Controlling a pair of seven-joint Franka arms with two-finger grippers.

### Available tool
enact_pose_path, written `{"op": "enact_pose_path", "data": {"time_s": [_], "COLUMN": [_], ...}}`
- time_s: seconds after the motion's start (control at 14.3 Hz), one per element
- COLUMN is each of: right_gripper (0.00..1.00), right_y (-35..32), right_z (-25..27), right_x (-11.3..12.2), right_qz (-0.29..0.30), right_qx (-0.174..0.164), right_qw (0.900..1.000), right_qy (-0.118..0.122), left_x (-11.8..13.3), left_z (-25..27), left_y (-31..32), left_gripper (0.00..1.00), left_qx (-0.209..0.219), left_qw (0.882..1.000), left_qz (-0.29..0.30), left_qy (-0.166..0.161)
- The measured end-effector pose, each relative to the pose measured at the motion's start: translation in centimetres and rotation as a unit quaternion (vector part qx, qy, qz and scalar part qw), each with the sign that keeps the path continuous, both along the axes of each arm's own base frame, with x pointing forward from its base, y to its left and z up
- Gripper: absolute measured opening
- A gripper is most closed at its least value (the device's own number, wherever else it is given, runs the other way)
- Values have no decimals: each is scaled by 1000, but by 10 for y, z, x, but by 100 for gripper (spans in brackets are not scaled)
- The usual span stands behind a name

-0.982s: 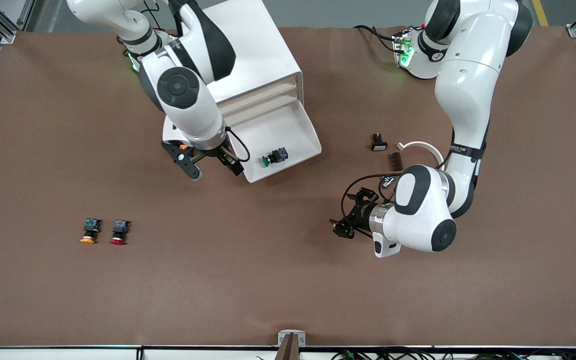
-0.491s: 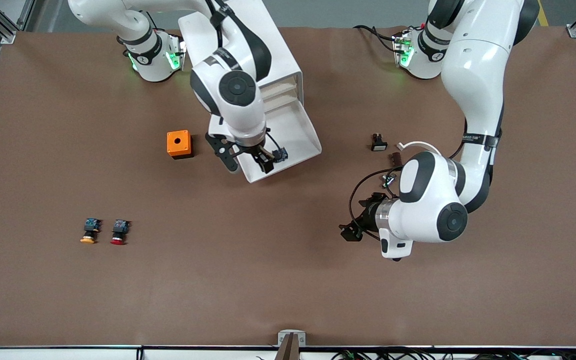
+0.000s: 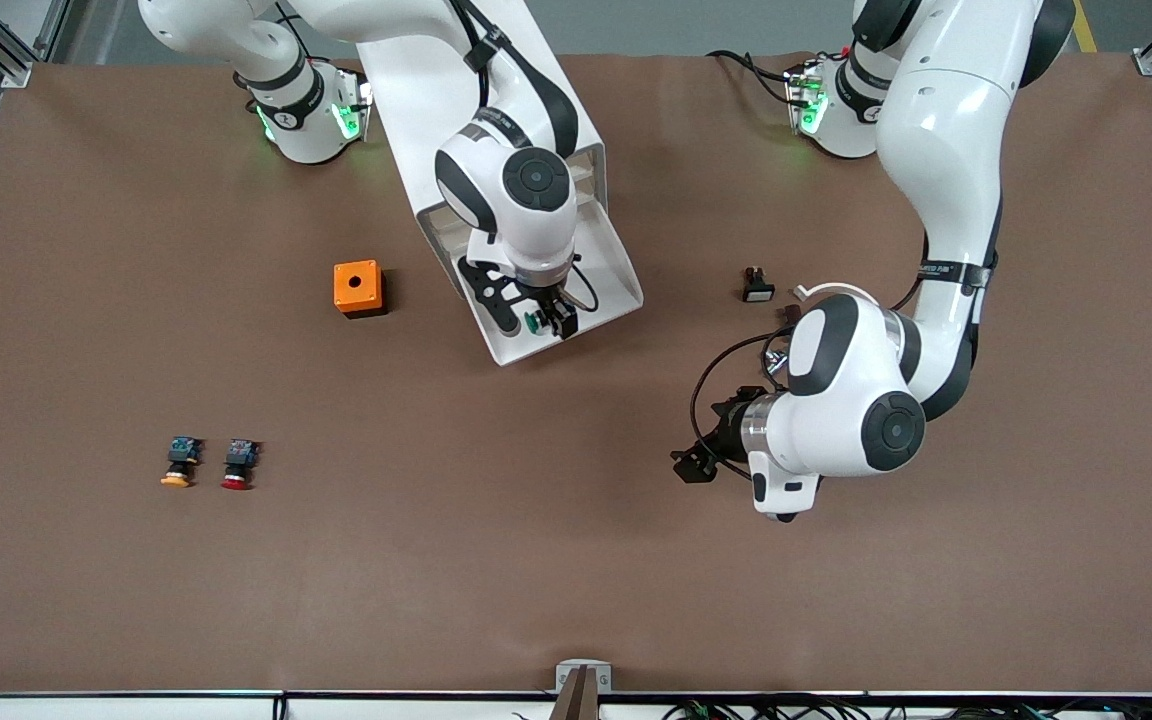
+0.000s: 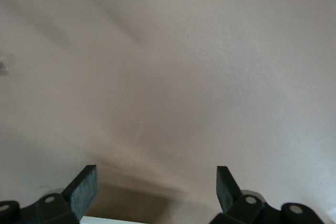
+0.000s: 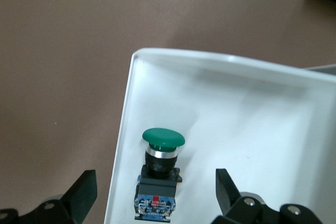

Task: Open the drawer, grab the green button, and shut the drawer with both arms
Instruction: 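Lower the right gripper and grasp the green push button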

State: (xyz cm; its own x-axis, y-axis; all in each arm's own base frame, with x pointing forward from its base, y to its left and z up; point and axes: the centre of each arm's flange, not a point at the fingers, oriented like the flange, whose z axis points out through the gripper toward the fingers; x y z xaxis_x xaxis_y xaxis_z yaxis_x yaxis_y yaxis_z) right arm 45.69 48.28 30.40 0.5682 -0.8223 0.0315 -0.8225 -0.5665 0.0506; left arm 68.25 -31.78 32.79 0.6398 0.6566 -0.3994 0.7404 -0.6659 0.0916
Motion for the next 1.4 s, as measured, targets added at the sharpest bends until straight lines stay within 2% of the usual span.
{"op": "enact_pose_path", "data": {"time_s": [0.49,0.77,0.84,1.4], "right_gripper": [96,88,83,74], "right_y": [2,3,3,11], "right_z": [-21,-28,-29,-30], "right_x": [-5,-6,-7,-13], "right_qz": [-12,-12,-14,-22], "right_qx": [-5,-8,-9,-5], "right_qw": [1000,1000,1000,1000], "right_qy": [1,4,4,0], "left_x": [2,-2,-3,-3], "left_z": [3,-2,-2,-2], "left_y": [5,0,-1,0], "left_gripper": [100,100,100,100], "left_qx": [14,30,31,33], "left_qw": [1000,999,999,999], "left_qz": [-4,-15,-17,-16], "left_qy": [-9,-12,-12,-12]}}
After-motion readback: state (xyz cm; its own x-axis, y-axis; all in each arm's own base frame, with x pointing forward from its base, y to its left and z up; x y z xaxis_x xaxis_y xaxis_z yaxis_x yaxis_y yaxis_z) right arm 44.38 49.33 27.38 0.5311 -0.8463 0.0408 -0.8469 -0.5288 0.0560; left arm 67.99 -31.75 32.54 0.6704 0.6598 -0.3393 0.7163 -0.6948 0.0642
